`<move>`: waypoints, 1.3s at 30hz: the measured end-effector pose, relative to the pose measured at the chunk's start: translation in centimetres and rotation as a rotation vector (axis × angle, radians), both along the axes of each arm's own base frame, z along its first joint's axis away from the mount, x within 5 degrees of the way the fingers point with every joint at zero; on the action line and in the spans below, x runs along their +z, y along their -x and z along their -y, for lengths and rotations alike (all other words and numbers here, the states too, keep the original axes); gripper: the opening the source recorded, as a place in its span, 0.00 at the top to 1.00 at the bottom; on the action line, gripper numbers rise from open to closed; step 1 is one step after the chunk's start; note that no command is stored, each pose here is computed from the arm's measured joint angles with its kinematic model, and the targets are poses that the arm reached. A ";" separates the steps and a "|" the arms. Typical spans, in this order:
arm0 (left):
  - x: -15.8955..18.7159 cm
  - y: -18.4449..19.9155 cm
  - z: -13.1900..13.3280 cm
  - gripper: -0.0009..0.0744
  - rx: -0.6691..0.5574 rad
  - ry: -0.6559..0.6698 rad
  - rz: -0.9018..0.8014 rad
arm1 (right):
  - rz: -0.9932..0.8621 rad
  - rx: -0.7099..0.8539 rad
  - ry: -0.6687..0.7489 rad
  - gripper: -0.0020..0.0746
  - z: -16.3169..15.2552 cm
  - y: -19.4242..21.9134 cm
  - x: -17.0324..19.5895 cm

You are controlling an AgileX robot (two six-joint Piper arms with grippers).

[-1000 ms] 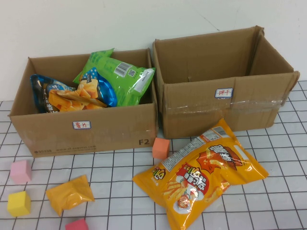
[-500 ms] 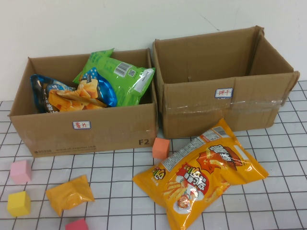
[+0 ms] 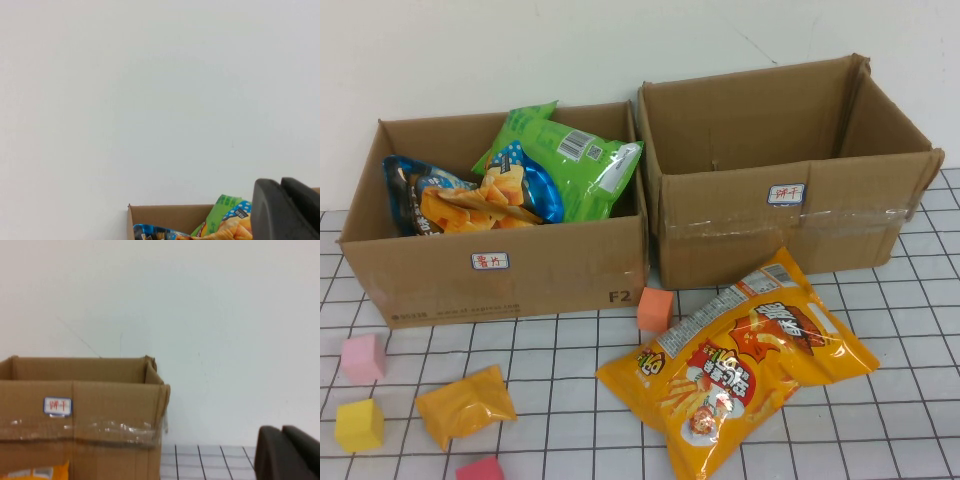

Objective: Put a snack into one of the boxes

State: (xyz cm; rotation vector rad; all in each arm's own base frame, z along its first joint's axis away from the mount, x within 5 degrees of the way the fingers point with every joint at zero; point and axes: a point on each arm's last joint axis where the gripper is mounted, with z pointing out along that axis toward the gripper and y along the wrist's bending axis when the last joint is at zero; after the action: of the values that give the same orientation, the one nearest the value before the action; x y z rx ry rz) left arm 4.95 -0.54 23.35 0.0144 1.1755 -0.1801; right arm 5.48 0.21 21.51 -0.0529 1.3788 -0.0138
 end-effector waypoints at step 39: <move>3.6 -1.3 0.4 0.99 -0.022 -0.034 -0.869 | -0.557 0.000 0.241 0.97 0.2 -1.6 7.2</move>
State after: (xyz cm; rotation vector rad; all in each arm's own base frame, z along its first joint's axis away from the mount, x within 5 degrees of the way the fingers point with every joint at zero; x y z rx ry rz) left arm 6.26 -0.92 26.94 -0.0243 2.0451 -0.1906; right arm 7.06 0.05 28.74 -0.2752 1.9285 -0.1762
